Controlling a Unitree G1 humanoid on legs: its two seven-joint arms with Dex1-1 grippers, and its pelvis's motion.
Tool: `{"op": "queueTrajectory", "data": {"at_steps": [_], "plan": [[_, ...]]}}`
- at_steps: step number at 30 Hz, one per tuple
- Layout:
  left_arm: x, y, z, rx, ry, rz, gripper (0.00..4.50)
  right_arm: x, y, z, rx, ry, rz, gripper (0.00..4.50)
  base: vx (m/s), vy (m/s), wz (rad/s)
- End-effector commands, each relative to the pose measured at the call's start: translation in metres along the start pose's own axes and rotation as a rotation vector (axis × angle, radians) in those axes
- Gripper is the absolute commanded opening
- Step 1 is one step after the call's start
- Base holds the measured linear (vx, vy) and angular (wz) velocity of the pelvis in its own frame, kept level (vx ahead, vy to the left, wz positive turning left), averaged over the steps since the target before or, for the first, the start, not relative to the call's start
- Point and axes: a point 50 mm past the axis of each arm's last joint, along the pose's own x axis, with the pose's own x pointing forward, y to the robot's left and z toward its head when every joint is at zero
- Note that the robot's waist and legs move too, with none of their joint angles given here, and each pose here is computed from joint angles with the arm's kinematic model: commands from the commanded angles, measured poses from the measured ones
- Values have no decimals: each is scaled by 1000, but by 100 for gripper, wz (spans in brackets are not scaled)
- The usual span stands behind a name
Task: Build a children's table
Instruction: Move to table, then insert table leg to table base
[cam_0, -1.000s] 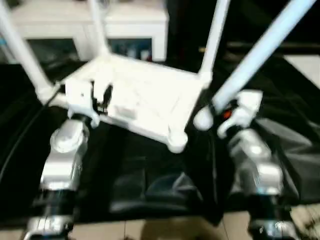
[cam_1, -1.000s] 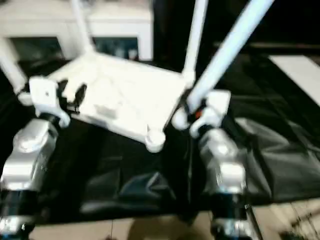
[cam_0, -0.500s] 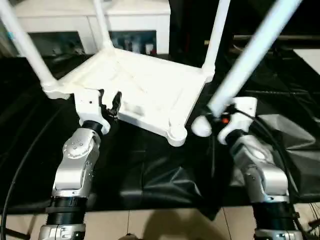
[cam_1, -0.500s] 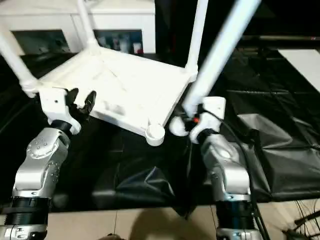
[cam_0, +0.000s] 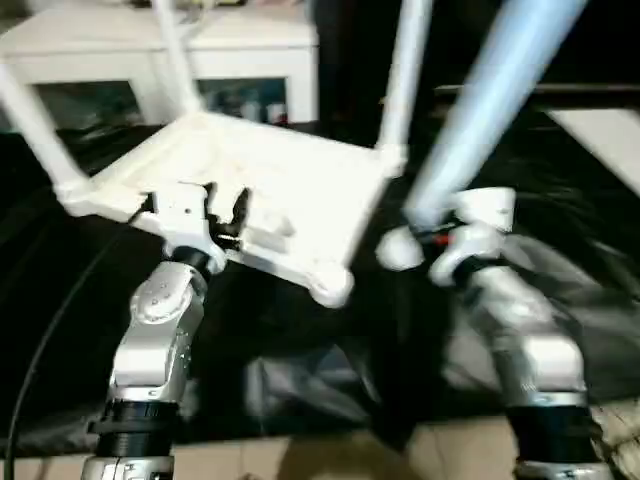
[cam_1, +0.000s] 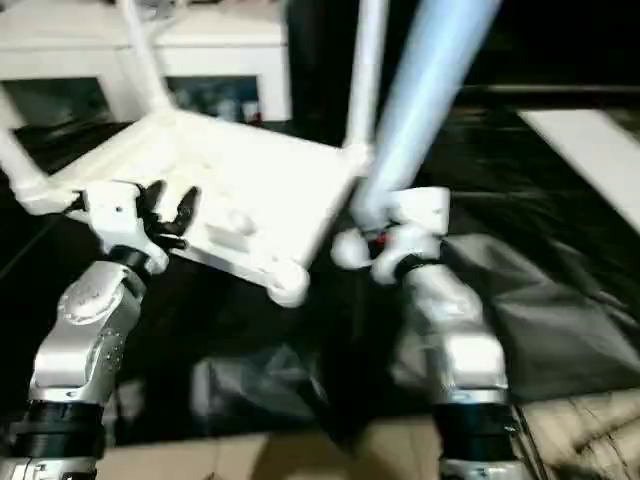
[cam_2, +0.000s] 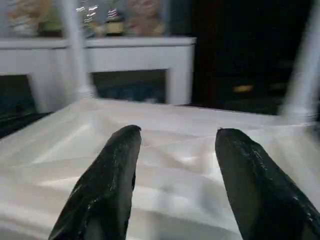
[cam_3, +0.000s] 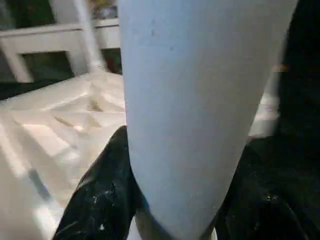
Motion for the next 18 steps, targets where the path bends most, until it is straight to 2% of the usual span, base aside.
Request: {"op": "queueTrajectory", "data": {"at_steps": [1, 5, 6, 8, 9, 10, 11, 12, 15, 18], "plan": [[3, -7, 5, -8, -17, -37, 271, -3, -3, 3, -31, -11, 6, 185, 186, -11, -11], [-4, -12, 6, -28, -45, -237, 271, -6, 1, 6, -14, -28, 60, 185, -67, 3, -3], [-4, -14, 3, -42, -17, -338, 300, -7, 1, 7, -13, -34, 77, 185, -138, -5, 17], [-5, -15, -6, 18, 74, -519, 307, -9, 2, 10, -27, -44, 119, 185, -47, -85, 14], [-7, -16, -11, 56, 129, -633, 325, -10, 2, 11, -38, -47, 135, 185, -38, -88, -5], [-7, -16, -12, 67, 143, -661, 325, -10, 2, 11, -40, -47, 138, 185, -83, -64, 0], [-8, -15, -17, 139, 204, -760, 325, -11, 0, 13, -49, -52, 147, 185, -97, -32, 1], [-7, -14, -20, 189, 246, -821, 348, -11, -1, 14, -52, -55, 150, 185, -97, -32, 1], [-1, -10, -24, 287, 318, -926, 356, -12, -4, 16, -82, -53, 170, 185, -114, -16, 8], [1, -12, -25, 334, 360, -1027, 356, -13, -7, 17, -98, -48, 182, 185, -102, -14, 7]]}}
